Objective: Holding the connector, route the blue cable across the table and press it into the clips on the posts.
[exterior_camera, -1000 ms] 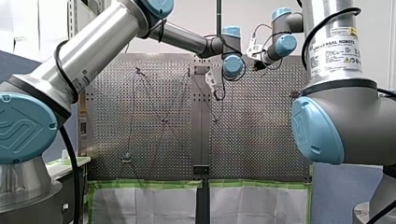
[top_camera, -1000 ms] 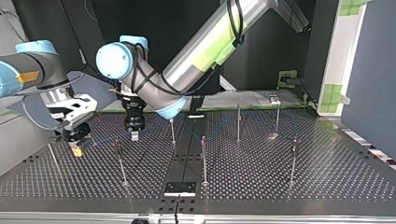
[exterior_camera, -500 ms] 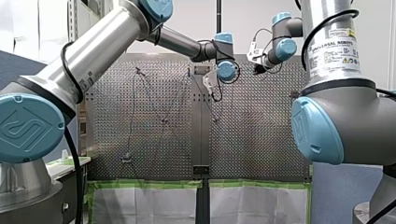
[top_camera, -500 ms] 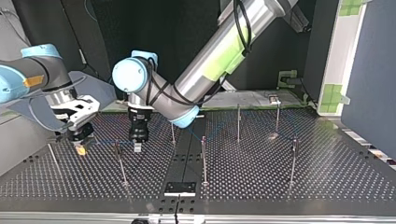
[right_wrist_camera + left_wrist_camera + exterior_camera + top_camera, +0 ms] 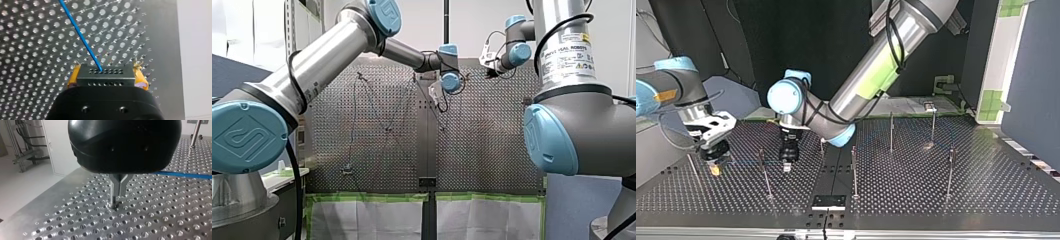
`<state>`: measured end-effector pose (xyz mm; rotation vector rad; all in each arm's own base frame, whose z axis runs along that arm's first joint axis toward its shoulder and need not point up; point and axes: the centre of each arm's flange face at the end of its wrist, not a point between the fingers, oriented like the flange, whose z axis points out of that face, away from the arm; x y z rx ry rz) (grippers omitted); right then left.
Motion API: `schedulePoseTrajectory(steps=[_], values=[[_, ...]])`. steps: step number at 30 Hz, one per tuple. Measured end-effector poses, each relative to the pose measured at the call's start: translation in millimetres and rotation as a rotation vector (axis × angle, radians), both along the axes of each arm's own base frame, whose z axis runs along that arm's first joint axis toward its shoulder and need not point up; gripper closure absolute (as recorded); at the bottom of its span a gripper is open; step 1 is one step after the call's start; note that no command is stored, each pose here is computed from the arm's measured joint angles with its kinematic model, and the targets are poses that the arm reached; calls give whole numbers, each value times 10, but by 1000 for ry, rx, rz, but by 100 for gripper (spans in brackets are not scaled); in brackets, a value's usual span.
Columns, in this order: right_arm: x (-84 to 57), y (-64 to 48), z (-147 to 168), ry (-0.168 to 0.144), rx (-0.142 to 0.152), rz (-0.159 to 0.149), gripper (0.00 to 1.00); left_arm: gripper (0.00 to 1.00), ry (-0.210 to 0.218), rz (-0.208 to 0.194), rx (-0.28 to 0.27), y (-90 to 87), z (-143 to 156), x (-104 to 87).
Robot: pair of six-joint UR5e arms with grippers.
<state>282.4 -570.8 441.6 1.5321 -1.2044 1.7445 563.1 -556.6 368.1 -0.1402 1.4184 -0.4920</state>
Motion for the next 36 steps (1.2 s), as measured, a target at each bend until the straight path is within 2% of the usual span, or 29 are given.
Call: schedulePoseTrajectory(steps=[3, 5, 6, 8, 9, 10, 11, 12, 13, 14, 15, 16, 25, 31, 36], values=[[12, -28, 27, -5, -5, 6, 100, 100, 8, 4, 9, 28, -10, 15], [12, -38, 33, -6, -7, 7, 100, 84, 13, 4, 14, 30, -15, 10], [7, -43, 32, -6, -7, 7, 100, 84, 15, 3, 16, 29, -19, 5], [-11, -55, 32, -6, -7, 4, 100, 60, 19, 1, 20, 21, -23, -10], [-18, -60, 32, -6, -7, 3, 100, 60, 23, 0, 22, 15, -27, -20], [-21, -61, 33, -6, -7, 2, 100, 44, 25, -1, 23, 10, -31, -29], [-21, -60, 33, -6, -7, 2, 100, 35, 28, -3, 25, 5, -34, -38], [-21, -60, 32, -5, -7, 2, 100, 35, 33, -5, 29, -1, -40, -52], [-21, -61, 30, -5, -6, 2, 100, 15, 36, -6, 31, -6, -44, -62], [-21, -61, 30, -5, -6, 3, 100, 5, 40, -7, 33, -10, -48, -71], [-21, -61, 30, -5, -6, 3, 100, 5, 45, -8, 36, -12, -55, -80], [-20, -61, 28, -4, -6, 3, 100, 0, 48, -8, 38, -13, -59, -86], [-18, -58, 27, -3, -6, 4, 100, 0, 82, -12, 52, -21, -100, -149], [-18, -57, 20, -1, -3, 5, 100, 0, 120, -16, 60, -15, -125, -211], [-16, -55, 10, 1, -1, 8, 100, 0, 154, -26, 60, -15, -72, -354]])
